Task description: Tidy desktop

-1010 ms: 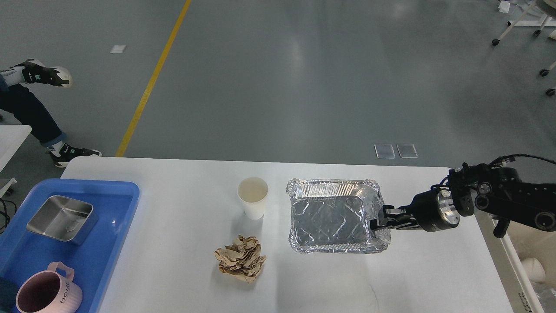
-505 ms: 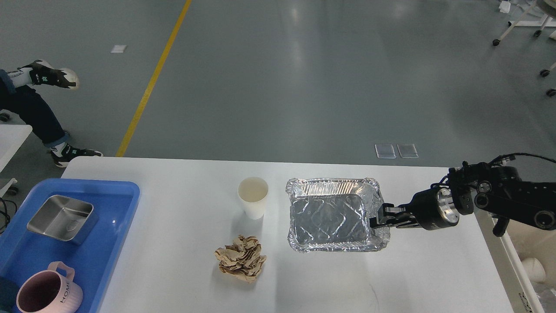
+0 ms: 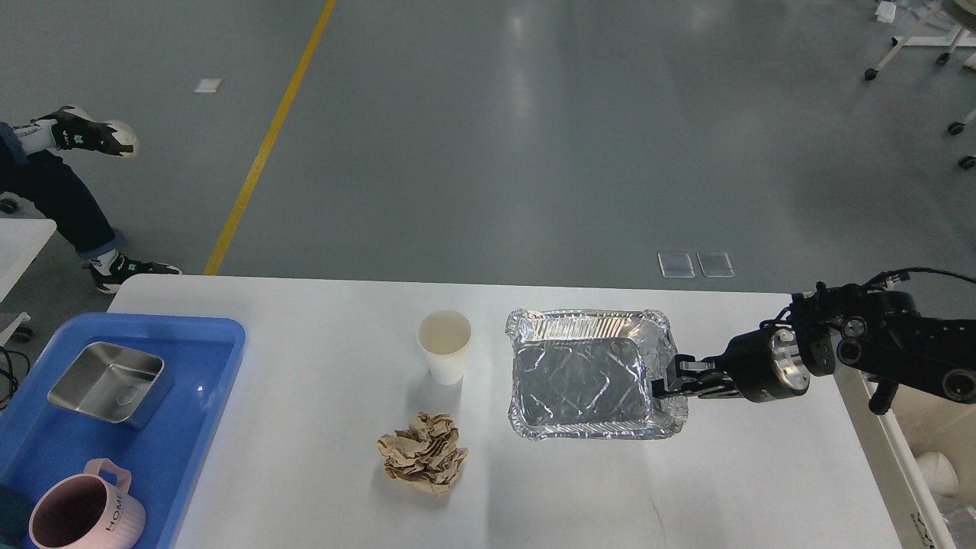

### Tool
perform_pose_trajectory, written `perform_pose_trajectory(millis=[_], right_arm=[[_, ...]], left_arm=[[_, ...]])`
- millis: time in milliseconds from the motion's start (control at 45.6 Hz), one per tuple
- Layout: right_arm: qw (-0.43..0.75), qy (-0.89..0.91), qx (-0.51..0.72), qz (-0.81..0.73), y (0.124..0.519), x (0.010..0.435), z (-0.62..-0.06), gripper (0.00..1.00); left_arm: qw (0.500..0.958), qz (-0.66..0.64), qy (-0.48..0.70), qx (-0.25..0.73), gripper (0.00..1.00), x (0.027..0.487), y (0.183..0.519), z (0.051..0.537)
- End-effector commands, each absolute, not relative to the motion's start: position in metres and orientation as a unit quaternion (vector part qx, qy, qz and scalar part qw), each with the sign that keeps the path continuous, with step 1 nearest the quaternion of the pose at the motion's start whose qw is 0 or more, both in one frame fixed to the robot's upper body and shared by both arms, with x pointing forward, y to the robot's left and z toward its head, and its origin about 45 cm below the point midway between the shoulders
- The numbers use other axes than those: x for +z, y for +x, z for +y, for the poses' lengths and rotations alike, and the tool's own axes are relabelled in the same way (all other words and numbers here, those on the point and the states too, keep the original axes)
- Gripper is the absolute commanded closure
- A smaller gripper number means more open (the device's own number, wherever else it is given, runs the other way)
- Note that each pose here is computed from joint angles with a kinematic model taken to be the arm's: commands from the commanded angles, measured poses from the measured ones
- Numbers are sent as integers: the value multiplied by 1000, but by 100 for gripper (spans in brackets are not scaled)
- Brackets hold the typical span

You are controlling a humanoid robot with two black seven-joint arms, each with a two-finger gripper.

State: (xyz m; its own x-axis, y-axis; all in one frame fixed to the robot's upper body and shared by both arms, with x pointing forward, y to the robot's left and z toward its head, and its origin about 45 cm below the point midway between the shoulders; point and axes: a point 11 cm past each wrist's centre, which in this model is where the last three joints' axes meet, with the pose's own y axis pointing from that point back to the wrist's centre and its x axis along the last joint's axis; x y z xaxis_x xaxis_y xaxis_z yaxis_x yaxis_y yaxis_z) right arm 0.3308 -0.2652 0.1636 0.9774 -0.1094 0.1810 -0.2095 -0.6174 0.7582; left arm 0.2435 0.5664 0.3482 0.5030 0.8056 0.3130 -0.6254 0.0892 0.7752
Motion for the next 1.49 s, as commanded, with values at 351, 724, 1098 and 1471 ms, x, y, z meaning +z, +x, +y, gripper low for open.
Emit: perform_pose_trajectory(millis=[351, 724, 1098, 1471], right_arm=[[429, 897, 54, -95, 328, 160, -269, 100], [429, 897, 48, -95, 324, 156, -271, 100], [430, 896, 48, -99, 323, 153, -272, 100], [430, 896, 42, -98, 320, 149, -273, 100]], left_arm=[[786, 42, 477, 390, 2, 249, 313, 458], [828, -8, 457, 325, 2, 229, 371, 365], [841, -27, 467, 272, 2, 202, 412, 281], [852, -6, 474, 224, 2, 161, 419, 200]])
